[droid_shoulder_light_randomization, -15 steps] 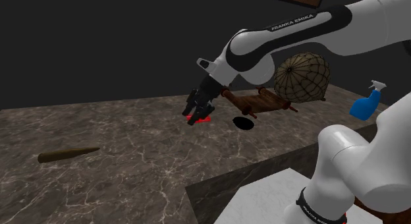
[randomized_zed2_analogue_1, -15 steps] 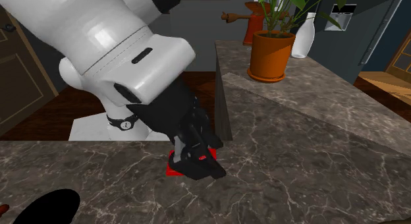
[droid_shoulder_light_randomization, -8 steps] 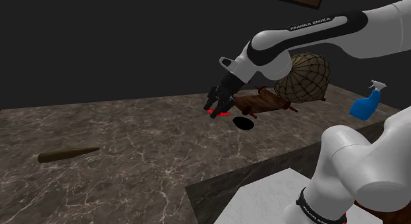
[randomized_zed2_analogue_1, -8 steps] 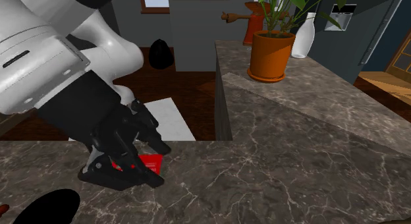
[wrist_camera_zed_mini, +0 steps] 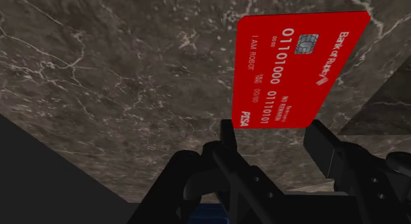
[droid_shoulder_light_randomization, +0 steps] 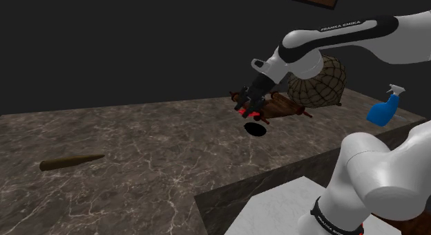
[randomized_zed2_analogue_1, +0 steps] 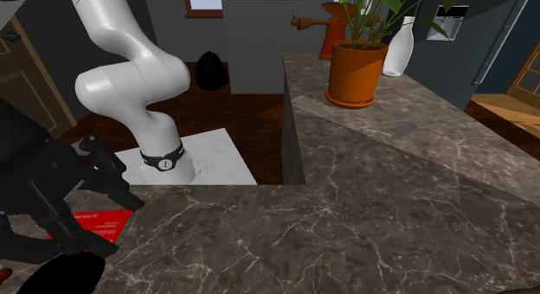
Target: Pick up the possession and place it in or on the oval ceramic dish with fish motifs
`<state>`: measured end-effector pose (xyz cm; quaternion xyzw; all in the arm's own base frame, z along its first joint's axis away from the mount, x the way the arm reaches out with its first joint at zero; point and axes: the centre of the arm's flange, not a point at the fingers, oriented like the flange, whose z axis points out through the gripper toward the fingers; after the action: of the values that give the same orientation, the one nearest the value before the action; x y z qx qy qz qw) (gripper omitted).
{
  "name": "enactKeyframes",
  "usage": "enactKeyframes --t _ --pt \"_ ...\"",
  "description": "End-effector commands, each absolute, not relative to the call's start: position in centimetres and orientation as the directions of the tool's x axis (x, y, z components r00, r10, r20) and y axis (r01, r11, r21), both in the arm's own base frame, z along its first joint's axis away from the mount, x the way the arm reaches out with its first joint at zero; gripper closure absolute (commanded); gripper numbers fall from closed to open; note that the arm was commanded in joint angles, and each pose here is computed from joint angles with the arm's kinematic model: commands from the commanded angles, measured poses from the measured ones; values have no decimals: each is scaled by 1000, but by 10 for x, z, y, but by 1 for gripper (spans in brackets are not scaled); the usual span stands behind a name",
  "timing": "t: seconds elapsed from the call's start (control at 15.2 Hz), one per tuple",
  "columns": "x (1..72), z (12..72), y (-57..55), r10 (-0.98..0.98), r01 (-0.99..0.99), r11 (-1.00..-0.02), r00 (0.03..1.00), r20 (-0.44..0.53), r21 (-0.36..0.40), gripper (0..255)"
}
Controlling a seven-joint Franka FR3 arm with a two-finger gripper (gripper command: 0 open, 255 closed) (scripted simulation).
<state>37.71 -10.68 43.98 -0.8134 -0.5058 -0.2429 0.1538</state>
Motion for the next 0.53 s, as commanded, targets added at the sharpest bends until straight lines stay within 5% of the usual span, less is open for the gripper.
enactKeyframes --t 0.0,0.46 --pt "368 441 -133 749 898 -440 370 550 -5 255" --pt "351 432 -190 749 898 -440 370 550 -5 255"
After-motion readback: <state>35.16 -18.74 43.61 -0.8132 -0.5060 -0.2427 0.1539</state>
